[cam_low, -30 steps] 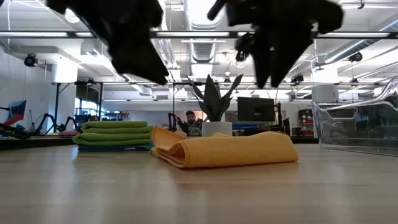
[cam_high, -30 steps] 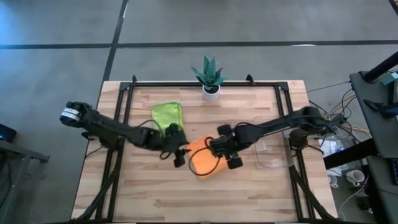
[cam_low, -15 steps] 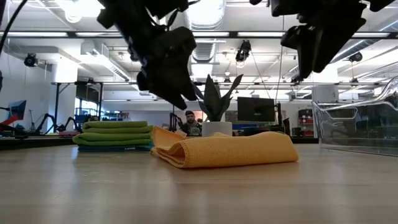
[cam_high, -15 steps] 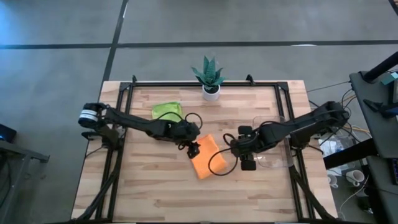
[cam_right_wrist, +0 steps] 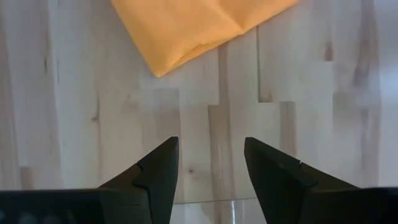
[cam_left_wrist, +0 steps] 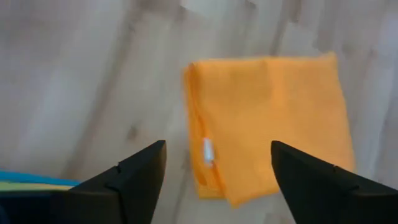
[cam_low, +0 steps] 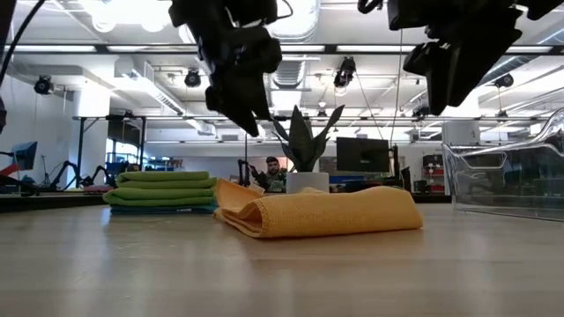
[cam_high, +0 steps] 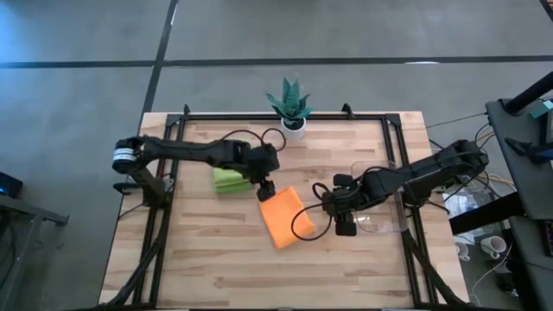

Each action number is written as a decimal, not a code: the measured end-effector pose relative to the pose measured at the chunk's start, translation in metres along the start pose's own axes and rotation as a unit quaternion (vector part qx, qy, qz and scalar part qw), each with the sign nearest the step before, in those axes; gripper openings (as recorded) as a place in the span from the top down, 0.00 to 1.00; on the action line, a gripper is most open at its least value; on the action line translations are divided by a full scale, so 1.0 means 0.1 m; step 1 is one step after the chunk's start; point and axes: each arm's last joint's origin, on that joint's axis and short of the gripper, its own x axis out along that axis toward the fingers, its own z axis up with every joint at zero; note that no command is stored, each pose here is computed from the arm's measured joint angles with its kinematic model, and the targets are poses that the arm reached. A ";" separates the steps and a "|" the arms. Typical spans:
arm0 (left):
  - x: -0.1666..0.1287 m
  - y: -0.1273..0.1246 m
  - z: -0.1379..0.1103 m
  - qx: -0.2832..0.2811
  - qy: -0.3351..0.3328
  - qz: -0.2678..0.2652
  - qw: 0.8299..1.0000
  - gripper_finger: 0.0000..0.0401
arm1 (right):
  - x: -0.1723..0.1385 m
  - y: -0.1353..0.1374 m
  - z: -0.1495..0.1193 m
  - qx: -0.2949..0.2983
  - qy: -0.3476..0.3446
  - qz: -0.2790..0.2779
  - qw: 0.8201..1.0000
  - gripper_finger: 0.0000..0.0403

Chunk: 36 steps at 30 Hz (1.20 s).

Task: Fold microfiber towels
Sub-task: Stack the orange towel on top of the light green towel

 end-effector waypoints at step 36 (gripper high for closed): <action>1.61 -0.59 -0.67 -0.053 0.086 0.150 0.983 0.97 | 0.15 -0.02 -0.15 -0.029 0.032 -0.012 0.999 0.55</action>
